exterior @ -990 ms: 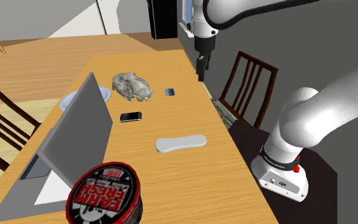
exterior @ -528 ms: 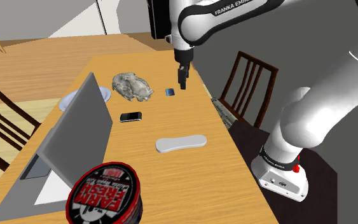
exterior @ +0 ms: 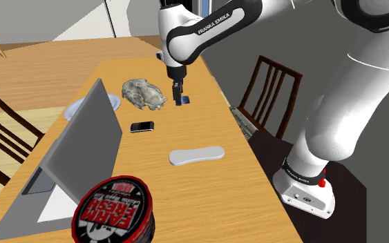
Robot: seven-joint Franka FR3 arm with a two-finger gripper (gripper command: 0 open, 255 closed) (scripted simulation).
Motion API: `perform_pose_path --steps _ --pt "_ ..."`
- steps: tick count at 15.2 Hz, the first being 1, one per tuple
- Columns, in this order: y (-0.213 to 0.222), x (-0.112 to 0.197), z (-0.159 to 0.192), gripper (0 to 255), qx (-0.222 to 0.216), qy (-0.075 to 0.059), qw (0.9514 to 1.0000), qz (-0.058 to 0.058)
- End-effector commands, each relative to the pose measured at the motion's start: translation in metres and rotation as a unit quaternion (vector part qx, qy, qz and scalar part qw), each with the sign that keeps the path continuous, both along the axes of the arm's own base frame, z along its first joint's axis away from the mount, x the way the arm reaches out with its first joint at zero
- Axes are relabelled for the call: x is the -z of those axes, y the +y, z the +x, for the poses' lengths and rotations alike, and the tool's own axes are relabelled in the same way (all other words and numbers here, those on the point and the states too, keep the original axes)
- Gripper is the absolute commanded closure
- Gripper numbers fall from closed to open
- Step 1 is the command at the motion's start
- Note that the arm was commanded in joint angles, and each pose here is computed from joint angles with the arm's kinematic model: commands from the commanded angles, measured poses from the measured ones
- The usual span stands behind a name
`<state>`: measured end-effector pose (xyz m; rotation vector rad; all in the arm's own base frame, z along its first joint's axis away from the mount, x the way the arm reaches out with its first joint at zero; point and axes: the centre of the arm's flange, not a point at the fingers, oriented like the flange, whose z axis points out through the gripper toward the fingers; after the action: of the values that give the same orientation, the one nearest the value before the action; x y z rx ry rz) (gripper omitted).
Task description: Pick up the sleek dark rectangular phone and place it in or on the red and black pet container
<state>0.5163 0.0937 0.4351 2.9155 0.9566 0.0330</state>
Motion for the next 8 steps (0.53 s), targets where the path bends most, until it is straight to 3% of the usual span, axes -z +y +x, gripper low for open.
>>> perform_pose_path --steps 1,8 --pt "0.013 0.016 0.018 0 -0.021 -0.001 0.9998 0.002" --pt "0.065 0.059 0.076 0 -0.094 -0.002 0.9955 0.010"
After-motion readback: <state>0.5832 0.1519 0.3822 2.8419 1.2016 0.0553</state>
